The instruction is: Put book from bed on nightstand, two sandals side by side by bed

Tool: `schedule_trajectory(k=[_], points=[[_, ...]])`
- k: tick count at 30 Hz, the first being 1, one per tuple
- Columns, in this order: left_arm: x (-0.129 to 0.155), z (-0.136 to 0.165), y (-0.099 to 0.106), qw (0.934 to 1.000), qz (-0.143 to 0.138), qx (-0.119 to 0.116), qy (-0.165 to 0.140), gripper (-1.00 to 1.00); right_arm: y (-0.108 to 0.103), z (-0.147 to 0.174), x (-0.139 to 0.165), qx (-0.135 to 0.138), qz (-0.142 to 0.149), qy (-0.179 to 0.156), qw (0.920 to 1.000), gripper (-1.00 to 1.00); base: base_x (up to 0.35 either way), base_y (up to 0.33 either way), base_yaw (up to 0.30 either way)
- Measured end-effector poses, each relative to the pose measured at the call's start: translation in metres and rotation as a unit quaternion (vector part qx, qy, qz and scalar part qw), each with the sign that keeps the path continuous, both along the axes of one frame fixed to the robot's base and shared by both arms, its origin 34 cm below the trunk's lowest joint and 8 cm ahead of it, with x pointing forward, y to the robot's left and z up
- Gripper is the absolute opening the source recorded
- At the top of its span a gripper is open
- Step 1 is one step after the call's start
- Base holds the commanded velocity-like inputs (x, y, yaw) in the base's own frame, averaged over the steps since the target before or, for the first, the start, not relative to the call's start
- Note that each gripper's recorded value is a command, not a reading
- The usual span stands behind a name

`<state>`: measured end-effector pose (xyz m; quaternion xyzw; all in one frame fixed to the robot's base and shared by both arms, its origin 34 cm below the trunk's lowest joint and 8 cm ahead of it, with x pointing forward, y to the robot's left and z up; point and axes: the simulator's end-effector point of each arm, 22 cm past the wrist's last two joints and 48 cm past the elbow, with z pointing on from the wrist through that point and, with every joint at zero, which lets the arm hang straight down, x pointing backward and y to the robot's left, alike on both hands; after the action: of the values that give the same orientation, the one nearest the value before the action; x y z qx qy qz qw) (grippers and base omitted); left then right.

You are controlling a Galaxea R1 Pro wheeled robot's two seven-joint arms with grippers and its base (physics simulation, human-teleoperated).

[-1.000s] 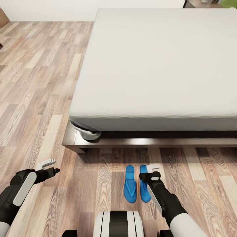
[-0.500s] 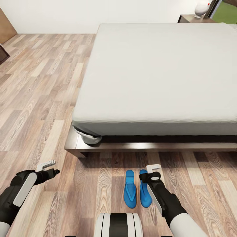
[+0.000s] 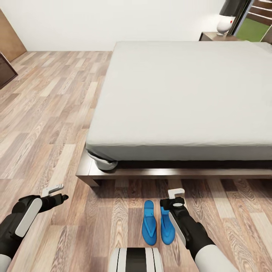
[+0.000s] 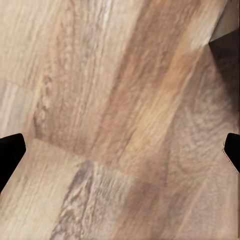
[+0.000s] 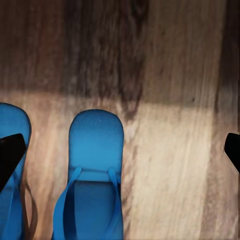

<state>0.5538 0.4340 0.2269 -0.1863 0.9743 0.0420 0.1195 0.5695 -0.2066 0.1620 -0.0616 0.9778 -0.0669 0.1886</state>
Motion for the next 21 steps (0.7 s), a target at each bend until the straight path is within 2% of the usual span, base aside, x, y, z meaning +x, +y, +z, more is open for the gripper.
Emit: schedule_trajectory(k=[21], points=[[0.022,0.044,0.0,0.9991,0.0,-0.001,-0.043,1.0,0.0,0.045,0.027,0.0,0.0,-0.043,0.9991,1.0,0.0,0.0,0.0]])
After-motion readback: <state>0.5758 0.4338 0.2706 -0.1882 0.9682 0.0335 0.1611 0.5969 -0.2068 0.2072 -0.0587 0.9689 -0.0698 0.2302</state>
